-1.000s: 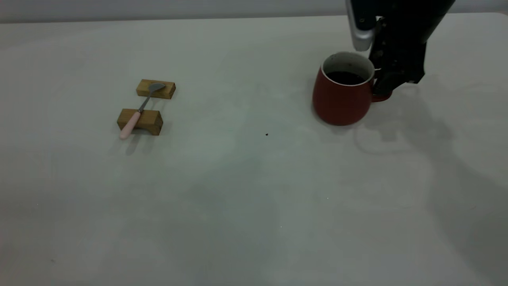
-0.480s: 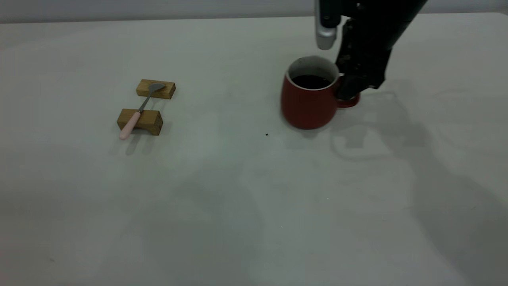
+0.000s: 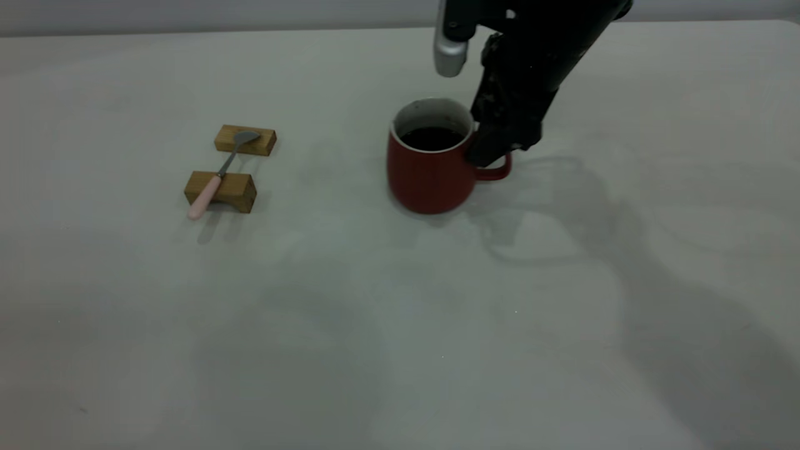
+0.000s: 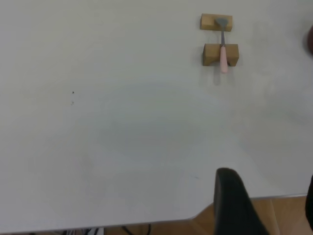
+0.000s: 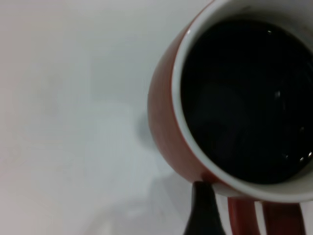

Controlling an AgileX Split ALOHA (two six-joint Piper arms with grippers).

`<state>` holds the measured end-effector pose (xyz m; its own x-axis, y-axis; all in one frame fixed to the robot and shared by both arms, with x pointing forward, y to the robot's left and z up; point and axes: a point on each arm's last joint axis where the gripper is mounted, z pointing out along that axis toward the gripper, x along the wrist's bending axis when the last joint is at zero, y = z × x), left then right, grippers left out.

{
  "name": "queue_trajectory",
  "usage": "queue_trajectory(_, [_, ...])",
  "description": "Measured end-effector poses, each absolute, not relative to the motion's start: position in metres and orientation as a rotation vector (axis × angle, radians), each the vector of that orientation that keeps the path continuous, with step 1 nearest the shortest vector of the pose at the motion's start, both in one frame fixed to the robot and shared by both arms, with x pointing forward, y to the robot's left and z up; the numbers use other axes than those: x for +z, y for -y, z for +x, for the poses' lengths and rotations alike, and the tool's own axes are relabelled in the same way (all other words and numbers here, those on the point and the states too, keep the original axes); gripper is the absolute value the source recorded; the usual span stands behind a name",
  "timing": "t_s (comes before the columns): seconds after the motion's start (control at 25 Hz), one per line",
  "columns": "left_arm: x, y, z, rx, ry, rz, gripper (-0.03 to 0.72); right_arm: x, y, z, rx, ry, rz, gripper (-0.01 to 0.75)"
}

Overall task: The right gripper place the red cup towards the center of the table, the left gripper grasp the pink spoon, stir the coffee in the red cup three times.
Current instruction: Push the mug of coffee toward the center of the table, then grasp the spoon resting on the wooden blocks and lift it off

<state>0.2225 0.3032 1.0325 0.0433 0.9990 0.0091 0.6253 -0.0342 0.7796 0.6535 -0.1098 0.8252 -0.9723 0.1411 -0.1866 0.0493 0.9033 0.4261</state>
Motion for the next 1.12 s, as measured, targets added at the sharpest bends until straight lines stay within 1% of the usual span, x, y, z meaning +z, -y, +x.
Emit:
queue_trajectory(0.24, [1.032, -0.303, 0.223, 0.798, -1.644, 1.724, 0.432, 0.825, 0.094, 0.648, 0.707, -2.853, 0.218, 0.593])
queue_trajectory(0.4, [1.032, -0.303, 0.223, 0.798, -1.644, 1.724, 0.432, 0.831, 0.094, 0.648, 0.745, -2.863, 0.343, 0.593])
queue_trajectory(0.48, [1.032, -0.303, 0.223, 0.798, -1.644, 1.724, 0.432, 0.845, 0.097, 0.649, 0.775, -2.858, 0.429, 0.593])
queue_trajectory(0.6, [1.032, -0.303, 0.223, 0.798, -1.644, 1.724, 0.432, 0.884, 0.109, 0.652, 0.843, -2.819, 0.659, 0.593])
queue_trajectory(0.76, [1.032, -0.303, 0.223, 0.798, -1.644, 1.724, 0.432, 0.951, 0.137, 0.643, 0.856, -2.794, 1.036, 0.593])
queue_trajectory(0.96, [1.032, -0.303, 0.223, 0.798, -1.644, 1.724, 0.432, 1.027, 0.164, 0.603, 0.689, -2.793, 1.395, 0.593])
queue_trajectory(1.12, [1.032, -0.303, 0.223, 0.8, -1.64, 1.729, 0.432, 1.071, 0.181, 0.573, 0.549, -2.653, 1.678, 0.593])
